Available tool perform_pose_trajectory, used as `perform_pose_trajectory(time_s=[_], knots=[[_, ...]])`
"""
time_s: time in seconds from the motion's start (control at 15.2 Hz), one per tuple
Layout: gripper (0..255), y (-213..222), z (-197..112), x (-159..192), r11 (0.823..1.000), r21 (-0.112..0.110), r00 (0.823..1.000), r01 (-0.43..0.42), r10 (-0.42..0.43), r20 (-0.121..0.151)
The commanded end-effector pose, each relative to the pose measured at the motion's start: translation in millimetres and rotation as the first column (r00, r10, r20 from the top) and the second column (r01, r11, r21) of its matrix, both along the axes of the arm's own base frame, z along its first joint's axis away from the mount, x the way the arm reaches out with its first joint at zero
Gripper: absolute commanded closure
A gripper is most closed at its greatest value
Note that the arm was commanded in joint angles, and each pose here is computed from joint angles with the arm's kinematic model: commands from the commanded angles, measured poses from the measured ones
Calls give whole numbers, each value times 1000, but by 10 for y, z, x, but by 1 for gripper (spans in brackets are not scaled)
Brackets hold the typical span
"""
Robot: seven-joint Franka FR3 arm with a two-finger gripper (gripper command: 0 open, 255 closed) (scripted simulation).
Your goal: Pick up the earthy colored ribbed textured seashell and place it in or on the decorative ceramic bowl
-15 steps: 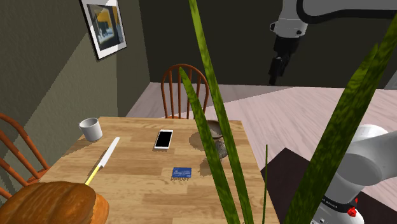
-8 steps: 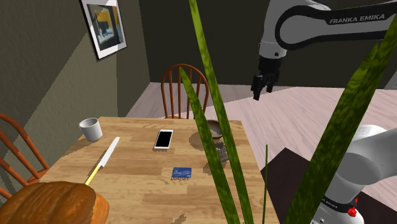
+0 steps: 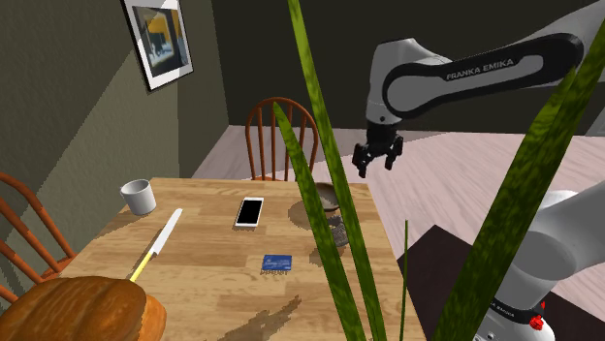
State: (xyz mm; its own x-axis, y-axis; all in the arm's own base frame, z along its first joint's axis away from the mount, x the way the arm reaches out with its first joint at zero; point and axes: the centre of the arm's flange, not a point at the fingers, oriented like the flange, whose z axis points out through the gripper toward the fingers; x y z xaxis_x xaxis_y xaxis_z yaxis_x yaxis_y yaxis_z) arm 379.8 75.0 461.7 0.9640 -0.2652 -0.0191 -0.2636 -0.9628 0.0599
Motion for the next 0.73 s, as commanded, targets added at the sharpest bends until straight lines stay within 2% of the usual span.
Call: perform_pose_trajectory(time_s=[0.0,0.33,0.66], knots=[[0,90,-251,132,997,7,997,71,-71,-3],[0,271,-810,430,972,22,972,234,-234,-16],[0,410,-1370,748,920,35,920,391,-390,-31]])
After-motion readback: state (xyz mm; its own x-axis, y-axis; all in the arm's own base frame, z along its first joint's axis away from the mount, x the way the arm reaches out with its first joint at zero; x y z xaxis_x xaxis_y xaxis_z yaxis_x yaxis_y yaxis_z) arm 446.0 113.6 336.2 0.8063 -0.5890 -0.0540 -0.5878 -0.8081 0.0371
